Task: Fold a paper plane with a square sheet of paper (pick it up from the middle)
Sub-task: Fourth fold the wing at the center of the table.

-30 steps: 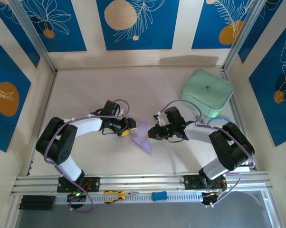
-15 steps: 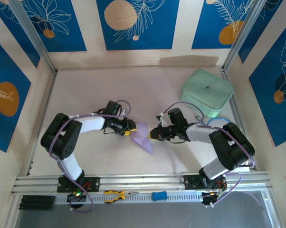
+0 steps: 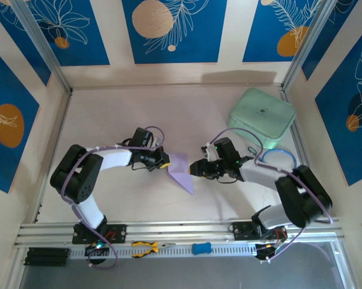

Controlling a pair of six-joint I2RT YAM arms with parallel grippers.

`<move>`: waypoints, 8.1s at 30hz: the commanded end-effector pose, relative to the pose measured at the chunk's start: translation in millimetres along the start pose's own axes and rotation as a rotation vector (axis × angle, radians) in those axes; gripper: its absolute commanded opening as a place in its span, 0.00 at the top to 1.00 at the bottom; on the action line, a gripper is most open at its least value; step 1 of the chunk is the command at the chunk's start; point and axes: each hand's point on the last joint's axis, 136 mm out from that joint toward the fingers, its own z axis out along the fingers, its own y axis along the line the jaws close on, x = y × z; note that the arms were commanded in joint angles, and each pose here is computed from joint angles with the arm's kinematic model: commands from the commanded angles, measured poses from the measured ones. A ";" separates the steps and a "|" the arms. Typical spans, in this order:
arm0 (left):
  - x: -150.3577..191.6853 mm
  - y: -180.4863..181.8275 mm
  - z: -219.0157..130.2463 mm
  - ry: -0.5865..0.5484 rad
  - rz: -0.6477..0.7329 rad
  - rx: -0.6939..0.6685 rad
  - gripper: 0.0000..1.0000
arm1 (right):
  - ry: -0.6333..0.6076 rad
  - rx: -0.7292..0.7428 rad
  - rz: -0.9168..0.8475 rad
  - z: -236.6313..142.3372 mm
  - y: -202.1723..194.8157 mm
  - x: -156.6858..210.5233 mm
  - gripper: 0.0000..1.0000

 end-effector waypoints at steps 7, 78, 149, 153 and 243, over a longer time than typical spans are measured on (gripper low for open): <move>-6.6 1.8 -23.2 -0.153 -0.075 0.011 0.98 | -0.307 0.322 -0.640 -4.8 10.7 14.2 0.48; -12.8 -13.2 -64.4 -0.258 0.027 -0.127 0.47 | -0.187 0.383 -0.803 71.2 -2.4 25.5 0.98; 11.1 -21.4 16.1 -0.116 0.050 -0.035 0.98 | 0.021 0.029 -0.066 75.1 -23.4 28.0 0.94; 12.1 -19.3 18.5 -0.107 0.048 -0.041 0.98 | 0.035 0.040 -0.056 75.4 -23.7 28.6 0.92; 20.7 -4.6 39.6 -0.032 0.068 -0.054 0.99 | 0.107 -0.033 0.153 74.4 4.1 -0.1 0.82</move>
